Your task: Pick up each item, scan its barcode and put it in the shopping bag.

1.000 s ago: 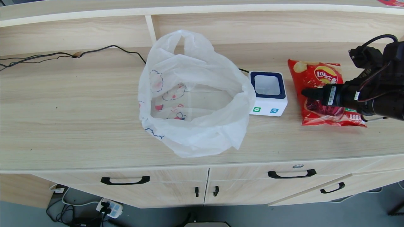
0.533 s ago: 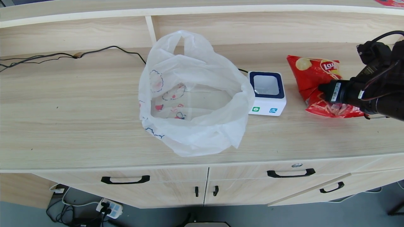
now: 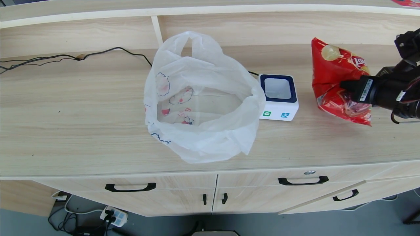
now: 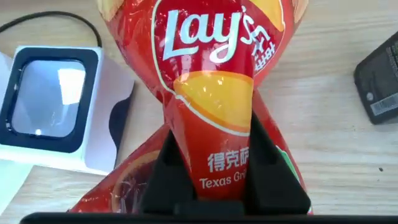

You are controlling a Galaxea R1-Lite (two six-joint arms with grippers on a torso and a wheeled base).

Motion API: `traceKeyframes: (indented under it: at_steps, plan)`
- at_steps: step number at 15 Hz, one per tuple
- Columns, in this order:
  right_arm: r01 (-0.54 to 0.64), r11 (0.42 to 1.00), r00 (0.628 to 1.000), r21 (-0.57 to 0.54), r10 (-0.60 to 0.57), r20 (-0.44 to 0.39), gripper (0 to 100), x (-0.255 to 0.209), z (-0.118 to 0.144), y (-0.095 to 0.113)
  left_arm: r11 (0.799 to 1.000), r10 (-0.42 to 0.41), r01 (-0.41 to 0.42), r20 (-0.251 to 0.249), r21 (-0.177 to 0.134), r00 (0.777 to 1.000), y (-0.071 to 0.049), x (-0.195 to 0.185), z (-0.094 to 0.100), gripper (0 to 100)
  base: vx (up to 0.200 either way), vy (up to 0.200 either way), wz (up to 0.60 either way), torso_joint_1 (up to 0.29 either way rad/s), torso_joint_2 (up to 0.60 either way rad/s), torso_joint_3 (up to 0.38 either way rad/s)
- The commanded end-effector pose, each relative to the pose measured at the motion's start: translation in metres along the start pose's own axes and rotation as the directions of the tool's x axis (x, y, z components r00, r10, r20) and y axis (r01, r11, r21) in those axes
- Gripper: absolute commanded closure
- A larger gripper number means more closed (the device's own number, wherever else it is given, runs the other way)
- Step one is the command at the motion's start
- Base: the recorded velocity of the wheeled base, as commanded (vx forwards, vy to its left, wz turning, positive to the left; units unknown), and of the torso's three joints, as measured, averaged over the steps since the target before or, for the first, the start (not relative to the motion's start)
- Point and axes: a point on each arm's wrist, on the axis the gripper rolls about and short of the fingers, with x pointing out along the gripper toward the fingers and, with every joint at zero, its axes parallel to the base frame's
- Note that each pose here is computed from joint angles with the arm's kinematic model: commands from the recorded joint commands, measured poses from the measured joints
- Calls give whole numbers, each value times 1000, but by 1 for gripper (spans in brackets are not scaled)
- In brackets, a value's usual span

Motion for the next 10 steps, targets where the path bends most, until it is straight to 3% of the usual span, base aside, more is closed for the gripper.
traceKeyframes:
  at_steps: [1, 4, 6, 8, 10]
  plan:
    - [4, 1000, 997, 9, -5, 77, 100, -30, 14, -2, 1000, 0, 0, -1, 0, 1000, 0, 0, 0, 0, 0, 0, 0, 0, 0, 0]
    - [0, 1000, 993, 12, -1, 115, 100, -56, 18, -2, 1000, 0, 0, -1, 0, 1000, 0, 0, 0, 0, 0, 0, 0, 0, 0, 0]
    - [-70, 997, 988, 12, 68, 135, 100, -87, 9, 4, 1000, 0, 0, -1, 0, 1000, 0, 0, 0, 0, 0, 0, 0, 0, 0, 0]
    - [-250, 958, 962, 143, 230, 145, 100, -114, -16, 23, 1000, 0, 0, -1, 0, 1000, 0, 0, 0, 0, 0, 0, 0, 0, 0, 0]
    - [-340, 921, 933, 189, 305, 191, 100, -117, -31, 33, 1000, 0, 0, -1, 0, 1000, 0, 0, 0, 0, 0, 0, 0, 0, 0, 0]
